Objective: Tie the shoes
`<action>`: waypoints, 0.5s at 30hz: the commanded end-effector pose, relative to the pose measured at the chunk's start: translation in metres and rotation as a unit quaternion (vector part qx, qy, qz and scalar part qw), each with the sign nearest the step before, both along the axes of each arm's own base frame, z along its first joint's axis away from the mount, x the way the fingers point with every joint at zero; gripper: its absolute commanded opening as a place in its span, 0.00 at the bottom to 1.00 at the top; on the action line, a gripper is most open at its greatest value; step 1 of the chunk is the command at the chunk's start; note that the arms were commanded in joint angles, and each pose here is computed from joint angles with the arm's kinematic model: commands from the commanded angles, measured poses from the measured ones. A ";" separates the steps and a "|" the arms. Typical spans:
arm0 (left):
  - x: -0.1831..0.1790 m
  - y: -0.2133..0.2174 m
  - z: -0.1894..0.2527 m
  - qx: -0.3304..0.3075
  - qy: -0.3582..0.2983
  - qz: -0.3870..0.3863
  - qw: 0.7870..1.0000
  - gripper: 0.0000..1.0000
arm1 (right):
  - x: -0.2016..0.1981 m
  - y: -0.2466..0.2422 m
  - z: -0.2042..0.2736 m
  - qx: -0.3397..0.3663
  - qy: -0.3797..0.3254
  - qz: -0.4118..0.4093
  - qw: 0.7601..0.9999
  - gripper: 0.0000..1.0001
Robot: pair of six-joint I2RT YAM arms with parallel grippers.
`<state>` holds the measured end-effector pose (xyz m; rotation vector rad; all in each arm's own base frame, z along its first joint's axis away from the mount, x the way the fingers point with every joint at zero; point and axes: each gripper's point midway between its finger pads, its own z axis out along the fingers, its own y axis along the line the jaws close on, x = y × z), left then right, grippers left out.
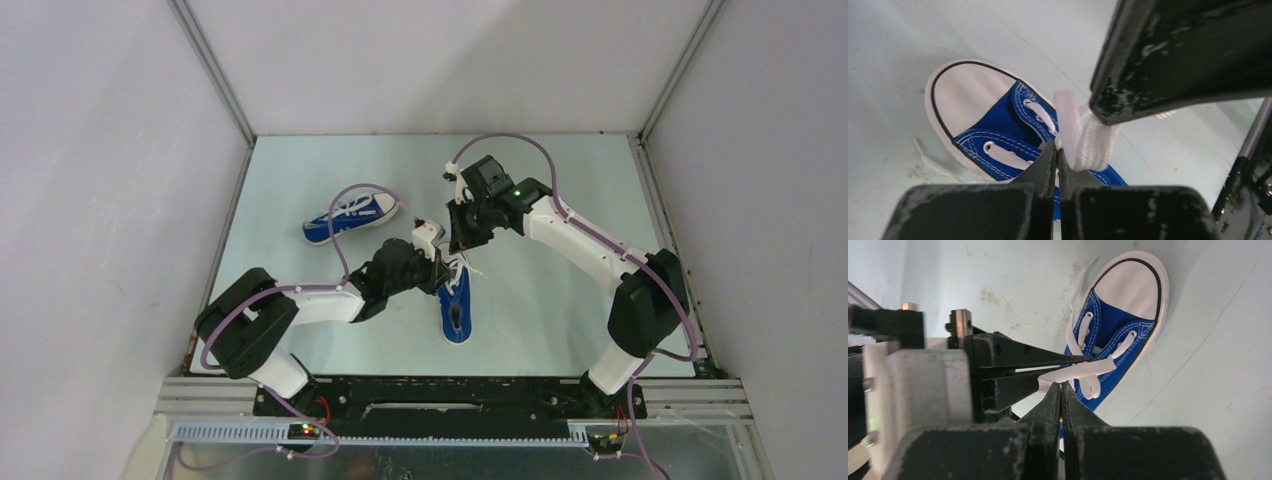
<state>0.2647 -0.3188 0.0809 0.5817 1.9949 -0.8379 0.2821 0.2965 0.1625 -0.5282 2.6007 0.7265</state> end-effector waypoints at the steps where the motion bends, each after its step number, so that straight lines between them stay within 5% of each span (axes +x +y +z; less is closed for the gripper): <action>1: -0.006 -0.013 0.019 -0.039 -0.019 -0.040 0.998 0.00 | 0.003 -0.007 0.003 -0.003 -0.013 -0.019 1.000 0.00; 15: 0.000 -0.017 0.011 -0.024 -0.002 -0.043 0.999 0.00 | -0.017 -0.020 -0.004 -0.034 -0.014 -0.002 0.999 0.00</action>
